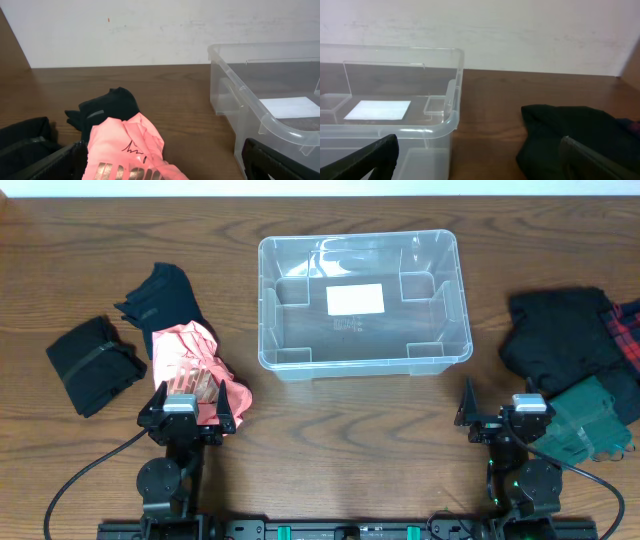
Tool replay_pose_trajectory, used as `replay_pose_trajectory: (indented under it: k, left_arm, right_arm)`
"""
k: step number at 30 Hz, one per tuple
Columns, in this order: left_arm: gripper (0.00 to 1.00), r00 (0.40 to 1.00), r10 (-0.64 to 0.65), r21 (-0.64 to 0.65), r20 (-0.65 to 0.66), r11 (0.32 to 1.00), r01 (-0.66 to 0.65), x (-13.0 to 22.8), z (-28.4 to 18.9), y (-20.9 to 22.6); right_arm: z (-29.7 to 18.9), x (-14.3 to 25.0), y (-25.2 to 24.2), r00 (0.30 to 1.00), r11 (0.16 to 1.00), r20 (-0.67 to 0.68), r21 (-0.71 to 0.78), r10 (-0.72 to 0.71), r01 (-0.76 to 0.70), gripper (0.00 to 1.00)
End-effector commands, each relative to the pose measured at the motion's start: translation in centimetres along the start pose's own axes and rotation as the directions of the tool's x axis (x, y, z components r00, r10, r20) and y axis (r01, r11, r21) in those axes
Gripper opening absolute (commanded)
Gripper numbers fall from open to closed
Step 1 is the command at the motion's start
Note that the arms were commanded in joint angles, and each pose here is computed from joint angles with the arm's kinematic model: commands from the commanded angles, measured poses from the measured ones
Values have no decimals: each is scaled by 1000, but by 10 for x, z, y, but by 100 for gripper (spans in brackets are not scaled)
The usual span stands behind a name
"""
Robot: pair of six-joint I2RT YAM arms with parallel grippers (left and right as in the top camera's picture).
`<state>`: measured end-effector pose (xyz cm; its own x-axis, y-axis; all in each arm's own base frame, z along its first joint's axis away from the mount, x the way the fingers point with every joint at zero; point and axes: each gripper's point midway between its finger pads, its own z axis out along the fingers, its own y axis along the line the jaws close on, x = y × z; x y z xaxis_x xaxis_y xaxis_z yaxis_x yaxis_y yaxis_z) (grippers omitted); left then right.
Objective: Pack container
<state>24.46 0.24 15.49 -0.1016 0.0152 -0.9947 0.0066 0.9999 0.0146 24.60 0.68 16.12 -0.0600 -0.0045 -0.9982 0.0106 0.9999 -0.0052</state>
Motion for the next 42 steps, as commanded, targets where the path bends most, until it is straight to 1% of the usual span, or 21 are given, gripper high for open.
replay_pose_trajectory:
  k: [1, 35, 42]
  left_arm:
    - [98, 999, 16, 11, -44, 1000, -15, 16, 1, -2]
    - [98, 999, 16, 11, -48, 1000, -15, 17, 2, -2]
    - [98, 999, 24, -15, -49, 1000, -24, 17, 2, 3]
  right_arm:
    - [0, 1, 2, 1000, 1000, 1, -9, -15, 15, 99]
    - [0, 1, 2, 1000, 1000, 1, -9, -15, 15, 99]
    - [0, 1, 3, 1000, 1000, 1, -12, -15, 15, 99]
